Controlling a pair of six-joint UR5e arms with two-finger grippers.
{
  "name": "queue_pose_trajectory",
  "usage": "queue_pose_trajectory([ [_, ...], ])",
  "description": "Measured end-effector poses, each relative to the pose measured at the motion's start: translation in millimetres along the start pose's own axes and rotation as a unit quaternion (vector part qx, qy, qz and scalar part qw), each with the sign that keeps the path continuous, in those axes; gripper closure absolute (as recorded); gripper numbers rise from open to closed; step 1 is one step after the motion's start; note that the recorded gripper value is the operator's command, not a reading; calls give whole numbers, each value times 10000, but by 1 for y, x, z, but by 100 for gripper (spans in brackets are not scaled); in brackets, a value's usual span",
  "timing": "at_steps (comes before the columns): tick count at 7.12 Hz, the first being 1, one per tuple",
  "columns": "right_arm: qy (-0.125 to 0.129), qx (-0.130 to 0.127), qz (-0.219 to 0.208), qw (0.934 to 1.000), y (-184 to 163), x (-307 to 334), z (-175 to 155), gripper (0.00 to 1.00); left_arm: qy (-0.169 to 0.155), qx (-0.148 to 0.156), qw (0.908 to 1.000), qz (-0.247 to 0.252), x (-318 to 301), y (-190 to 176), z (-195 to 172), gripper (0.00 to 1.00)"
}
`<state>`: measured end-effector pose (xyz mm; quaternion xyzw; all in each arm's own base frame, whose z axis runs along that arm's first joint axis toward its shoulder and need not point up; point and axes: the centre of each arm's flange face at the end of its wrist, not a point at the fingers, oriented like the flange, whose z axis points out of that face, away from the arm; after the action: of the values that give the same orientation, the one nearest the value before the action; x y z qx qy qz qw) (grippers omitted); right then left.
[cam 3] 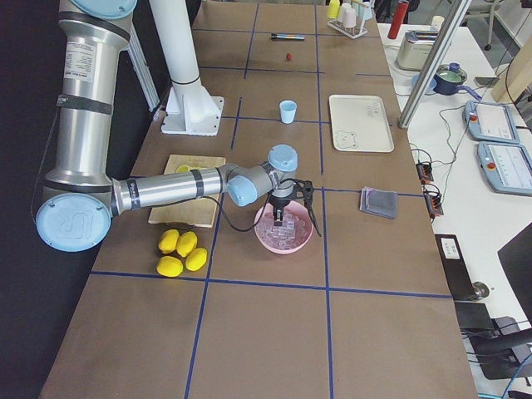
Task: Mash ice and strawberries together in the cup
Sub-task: 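Close the right gripper on an ice cube in the bowl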
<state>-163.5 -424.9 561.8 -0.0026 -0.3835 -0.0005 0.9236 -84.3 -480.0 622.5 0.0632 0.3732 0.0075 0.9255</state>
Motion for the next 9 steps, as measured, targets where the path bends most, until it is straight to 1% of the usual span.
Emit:
queue_pose_trajectory([
  [4, 36, -85, 60, 9999, 0, 3, 9, 39, 9, -1, 10000, -2, 0, 0, 0, 0],
  [5, 41, -97, 59, 9999, 0, 3, 11, 43, 10, -1, 10000, -2, 0, 0, 0, 0],
  [6, 41, -100, 56, 9999, 0, 3, 11, 49, 13, -1, 10000, -2, 0, 0, 0, 0],
  [9, 32, -87, 40, 9999, -1, 2, 11, 72, 17, -1, 10000, -9, 0, 0, 0, 0],
])
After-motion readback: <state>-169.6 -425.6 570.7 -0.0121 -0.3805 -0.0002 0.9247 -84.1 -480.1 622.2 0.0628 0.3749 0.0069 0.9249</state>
